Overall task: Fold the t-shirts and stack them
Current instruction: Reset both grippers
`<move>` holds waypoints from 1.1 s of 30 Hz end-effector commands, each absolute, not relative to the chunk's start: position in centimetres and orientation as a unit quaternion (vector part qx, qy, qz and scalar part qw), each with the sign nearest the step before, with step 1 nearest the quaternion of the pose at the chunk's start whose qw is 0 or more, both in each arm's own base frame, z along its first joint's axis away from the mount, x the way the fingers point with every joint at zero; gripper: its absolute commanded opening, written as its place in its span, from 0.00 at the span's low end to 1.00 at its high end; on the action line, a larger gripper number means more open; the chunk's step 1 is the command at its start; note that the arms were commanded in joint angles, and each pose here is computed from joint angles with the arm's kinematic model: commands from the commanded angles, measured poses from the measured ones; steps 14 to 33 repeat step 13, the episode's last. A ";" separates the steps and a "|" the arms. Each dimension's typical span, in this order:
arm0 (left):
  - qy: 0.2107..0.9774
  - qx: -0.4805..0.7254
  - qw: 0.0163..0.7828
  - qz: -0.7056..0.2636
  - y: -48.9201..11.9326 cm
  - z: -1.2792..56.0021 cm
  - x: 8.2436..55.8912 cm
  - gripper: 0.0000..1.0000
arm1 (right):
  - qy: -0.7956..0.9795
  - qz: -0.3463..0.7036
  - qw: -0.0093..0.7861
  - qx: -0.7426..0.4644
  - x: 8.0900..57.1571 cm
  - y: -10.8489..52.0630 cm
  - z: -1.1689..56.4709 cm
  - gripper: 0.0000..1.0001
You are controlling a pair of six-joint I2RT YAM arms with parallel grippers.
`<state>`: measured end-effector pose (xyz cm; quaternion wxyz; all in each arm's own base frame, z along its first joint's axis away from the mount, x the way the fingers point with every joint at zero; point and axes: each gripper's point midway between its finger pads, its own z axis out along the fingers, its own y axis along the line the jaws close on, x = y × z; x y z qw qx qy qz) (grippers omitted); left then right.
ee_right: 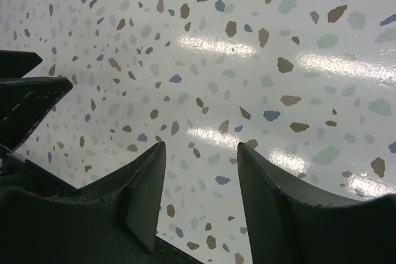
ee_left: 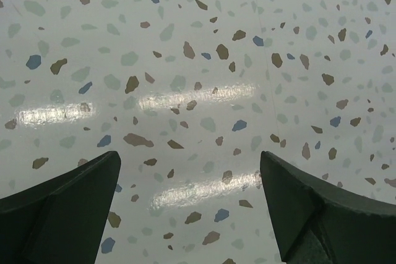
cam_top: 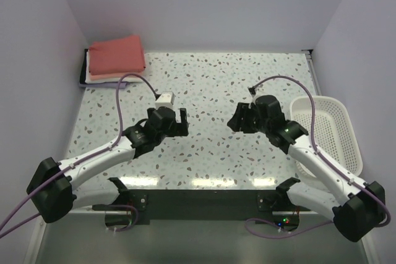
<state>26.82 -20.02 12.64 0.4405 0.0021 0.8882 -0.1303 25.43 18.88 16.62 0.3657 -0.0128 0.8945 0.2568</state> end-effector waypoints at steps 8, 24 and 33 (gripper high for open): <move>0.859 0.018 0.488 -0.152 -21.7 17.0 28.8 1.00 | 0.878 0.227 0.420 0.033 26.5 16.8 17.3 0.52; 0.855 0.019 0.492 -0.160 -21.9 18.1 28.7 1.00 | 0.877 0.228 0.421 0.039 26.9 16.9 17.4 0.52; 0.855 0.019 0.492 -0.160 -21.9 18.1 28.7 1.00 | 0.877 0.228 0.421 0.039 26.9 16.9 17.4 0.52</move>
